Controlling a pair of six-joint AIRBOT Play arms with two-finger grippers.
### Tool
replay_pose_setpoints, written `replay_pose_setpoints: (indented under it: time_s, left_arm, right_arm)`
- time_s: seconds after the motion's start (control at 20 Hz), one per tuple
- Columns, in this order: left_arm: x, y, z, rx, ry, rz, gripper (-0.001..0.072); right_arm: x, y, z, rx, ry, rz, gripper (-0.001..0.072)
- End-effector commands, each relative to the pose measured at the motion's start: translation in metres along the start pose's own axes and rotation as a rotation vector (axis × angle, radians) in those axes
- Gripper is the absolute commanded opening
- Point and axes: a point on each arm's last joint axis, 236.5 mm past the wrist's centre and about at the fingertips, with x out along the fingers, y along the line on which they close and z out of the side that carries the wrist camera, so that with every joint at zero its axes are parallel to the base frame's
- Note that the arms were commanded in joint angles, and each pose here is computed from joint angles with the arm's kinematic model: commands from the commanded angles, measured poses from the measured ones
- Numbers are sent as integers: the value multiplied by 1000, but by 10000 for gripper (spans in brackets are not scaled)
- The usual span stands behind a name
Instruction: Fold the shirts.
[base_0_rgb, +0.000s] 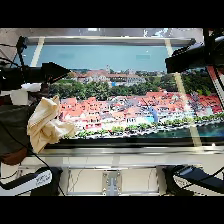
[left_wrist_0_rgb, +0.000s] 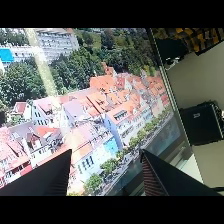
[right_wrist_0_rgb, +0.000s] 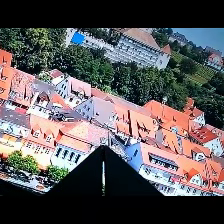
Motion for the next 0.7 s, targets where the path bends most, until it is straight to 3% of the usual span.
replay_pose_setpoints:
  time_s: [0.0, 0.65]
  left_arm:
    - [-1, 0, 0, 1, -1, 1, 508]
    - [0, 0, 0, 1, -1, 1, 508]
  right_arm:
    - [0, 0, 0, 0, 0, 0, 12]
    - [0, -1, 15, -8, -61, -6, 13]
